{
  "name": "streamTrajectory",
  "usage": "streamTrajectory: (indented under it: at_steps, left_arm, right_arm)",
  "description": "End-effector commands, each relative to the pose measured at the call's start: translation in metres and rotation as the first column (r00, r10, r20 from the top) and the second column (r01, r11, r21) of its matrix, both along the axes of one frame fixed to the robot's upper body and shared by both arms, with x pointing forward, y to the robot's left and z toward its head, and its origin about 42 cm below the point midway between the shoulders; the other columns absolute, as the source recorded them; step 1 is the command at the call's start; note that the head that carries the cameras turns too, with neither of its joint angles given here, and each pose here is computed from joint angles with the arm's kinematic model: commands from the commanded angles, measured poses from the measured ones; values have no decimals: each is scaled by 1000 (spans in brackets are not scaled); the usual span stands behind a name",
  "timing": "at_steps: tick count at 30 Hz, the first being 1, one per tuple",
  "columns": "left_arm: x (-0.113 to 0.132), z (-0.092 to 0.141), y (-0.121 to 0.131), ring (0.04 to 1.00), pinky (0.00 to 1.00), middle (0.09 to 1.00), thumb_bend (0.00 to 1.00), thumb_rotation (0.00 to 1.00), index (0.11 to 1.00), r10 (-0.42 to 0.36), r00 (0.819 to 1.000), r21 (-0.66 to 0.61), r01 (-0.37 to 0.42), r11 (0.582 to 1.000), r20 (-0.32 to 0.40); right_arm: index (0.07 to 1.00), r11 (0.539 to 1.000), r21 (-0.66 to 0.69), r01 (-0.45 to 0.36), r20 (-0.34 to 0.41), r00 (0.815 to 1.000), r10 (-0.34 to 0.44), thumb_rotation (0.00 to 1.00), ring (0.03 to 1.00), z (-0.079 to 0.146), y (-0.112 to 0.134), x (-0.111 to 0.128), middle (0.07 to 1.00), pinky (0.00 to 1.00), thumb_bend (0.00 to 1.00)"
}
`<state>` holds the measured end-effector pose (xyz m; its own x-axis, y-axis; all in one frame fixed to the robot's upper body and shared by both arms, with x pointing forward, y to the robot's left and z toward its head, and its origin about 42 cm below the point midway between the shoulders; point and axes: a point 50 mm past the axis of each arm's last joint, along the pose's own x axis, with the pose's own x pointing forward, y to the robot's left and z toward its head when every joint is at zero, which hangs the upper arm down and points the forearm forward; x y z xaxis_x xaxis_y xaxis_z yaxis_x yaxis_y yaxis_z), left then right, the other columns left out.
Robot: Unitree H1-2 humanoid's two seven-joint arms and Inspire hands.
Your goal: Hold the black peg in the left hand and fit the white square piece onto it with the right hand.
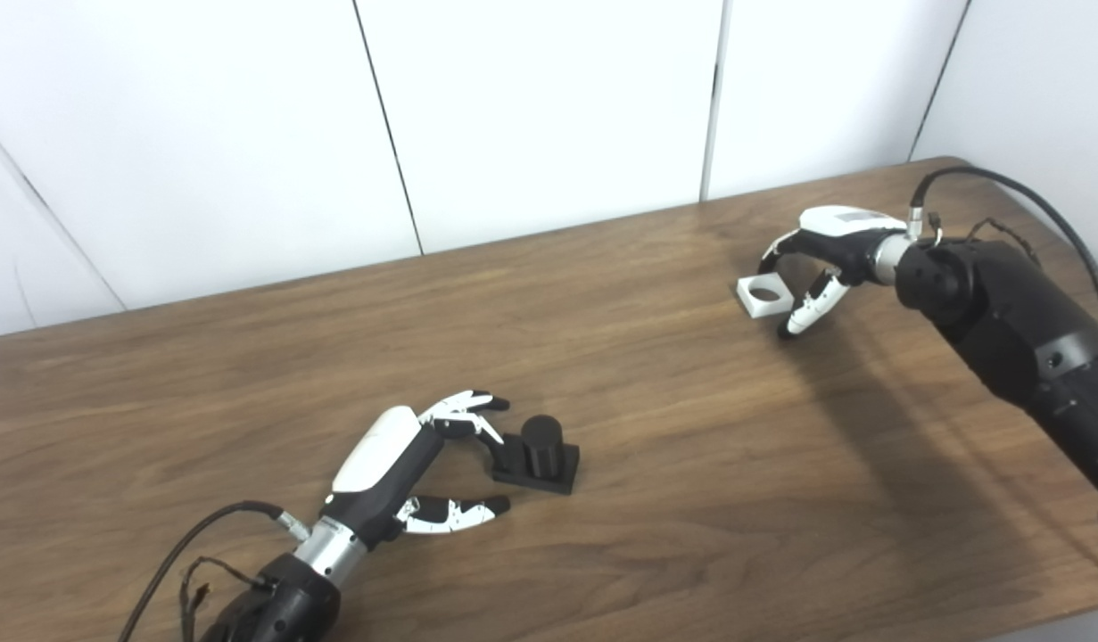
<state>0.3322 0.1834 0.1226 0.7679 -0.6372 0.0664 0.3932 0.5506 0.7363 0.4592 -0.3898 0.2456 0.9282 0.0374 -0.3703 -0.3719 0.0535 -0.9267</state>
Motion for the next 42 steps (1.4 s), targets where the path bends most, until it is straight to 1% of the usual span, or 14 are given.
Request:
streamTrajectory:
  at_steps: [1, 9, 15, 19, 24, 28, 37, 42]
  left_arm:
    - [-10, -28, 15, 893, 757, 845, 521, 74, 496, 54, 993, 105, -43, 994, -108]
    - [-10, -31, 10, 860, 724, 818, 521, 71, 494, 92, 994, 84, -87, 993, -62]
    - [-10, -33, 8, 840, 702, 801, 521, 70, 493, 104, 994, 87, -101, 991, -31]
    - [-10, -36, 6, 825, 686, 793, 521, 69, 492, 111, 994, 88, -109, 990, -22]
    - [-10, -39, 5, 816, 679, 789, 521, 69, 491, 113, 993, 85, -112, 990, -16]
    - [-10, -38, 5, 821, 685, 790, 521, 69, 491, 116, 993, 93, -114, 989, -19]
    - [-10, -38, 5, 829, 685, 791, 521, 69, 490, 118, 993, 94, -115, 989, -27]
    - [-10, -38, 5, 827, 684, 790, 522, 69, 490, 118, 993, 92, -115, 989, -26]
  right_arm:
    - [784, 999, -26, 31, 56, 998, -30, 266, 943, 25, -12, 2, 905, 951, 790]
    - [781, 999, -23, 33, 57, 998, -32, 261, 938, 25, -12, 0, 902, 947, 789]
    - [777, 999, -14, 31, 54, 998, -30, 265, 934, 24, -13, -1, 903, 942, 786]
    - [777, 999, -13, 35, 51, 998, -34, 267, 937, 24, -13, -1, 906, 951, 786]
    - [774, 999, -15, 32, 52, 998, -32, 259, 930, 23, -14, -1, 902, 928, 784]
    - [775, 999, -8, 32, 50, 998, -31, 268, 934, 23, -15, -1, 904, 946, 788]
    - [775, 999, -11, 34, 56, 998, -34, 253, 941, 26, -18, -1, 905, 965, 791]
    - [752, 1000, -19, 21, 82, 996, -20, 228, 921, 25, -19, -1, 885, 924, 792]
